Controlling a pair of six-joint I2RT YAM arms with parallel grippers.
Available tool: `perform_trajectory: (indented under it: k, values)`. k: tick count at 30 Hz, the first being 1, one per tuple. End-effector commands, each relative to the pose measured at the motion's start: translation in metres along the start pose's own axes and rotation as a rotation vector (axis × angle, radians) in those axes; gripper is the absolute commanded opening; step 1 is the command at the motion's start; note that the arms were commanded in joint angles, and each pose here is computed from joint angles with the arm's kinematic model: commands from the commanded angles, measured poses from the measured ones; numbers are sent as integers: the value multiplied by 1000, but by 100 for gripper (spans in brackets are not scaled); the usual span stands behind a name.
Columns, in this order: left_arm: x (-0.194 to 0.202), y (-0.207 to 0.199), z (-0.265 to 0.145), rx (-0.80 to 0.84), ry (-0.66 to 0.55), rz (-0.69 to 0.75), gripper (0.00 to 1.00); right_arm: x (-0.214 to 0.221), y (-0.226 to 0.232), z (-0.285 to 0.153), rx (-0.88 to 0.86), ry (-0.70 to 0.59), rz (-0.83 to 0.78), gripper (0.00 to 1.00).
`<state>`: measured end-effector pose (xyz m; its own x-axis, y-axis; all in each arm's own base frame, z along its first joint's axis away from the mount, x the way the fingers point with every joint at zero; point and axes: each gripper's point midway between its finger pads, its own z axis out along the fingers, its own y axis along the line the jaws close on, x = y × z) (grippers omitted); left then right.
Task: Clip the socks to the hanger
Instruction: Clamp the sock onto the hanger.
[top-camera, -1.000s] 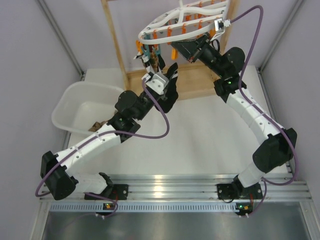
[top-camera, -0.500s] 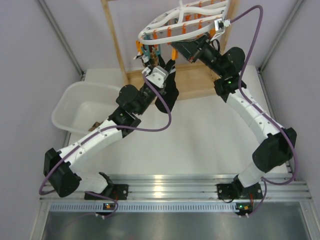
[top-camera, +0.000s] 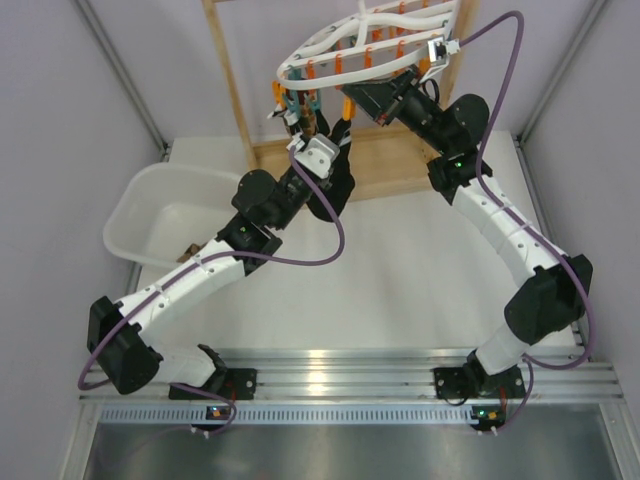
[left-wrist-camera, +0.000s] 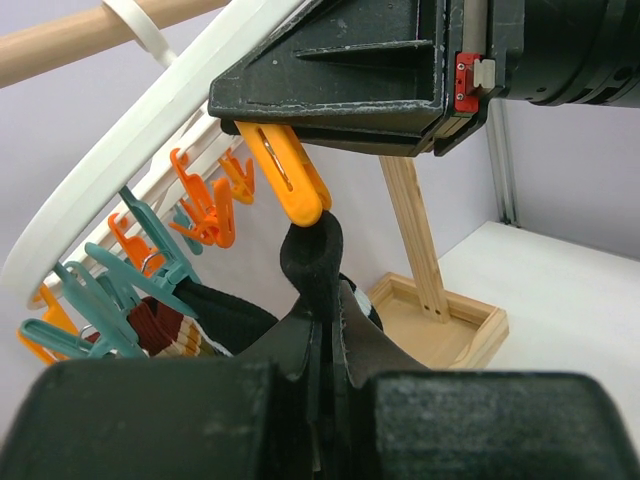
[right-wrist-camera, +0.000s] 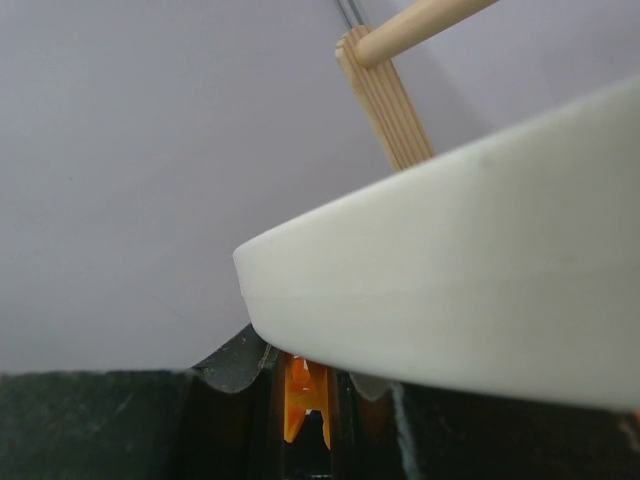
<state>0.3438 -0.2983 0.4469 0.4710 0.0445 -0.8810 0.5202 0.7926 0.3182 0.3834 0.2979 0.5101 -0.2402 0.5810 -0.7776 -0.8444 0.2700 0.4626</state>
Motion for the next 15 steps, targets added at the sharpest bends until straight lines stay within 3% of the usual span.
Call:
perform_trajectory:
  k: [1, 15]
  values:
    - [-34, 19, 3, -63, -97, 11, 0, -7, -3, 4, -3, -11, -20, 0]
    - [-54, 16, 4, -30, -160, 15, 0, -5, -11, 1, 25, -16, -50, 0]
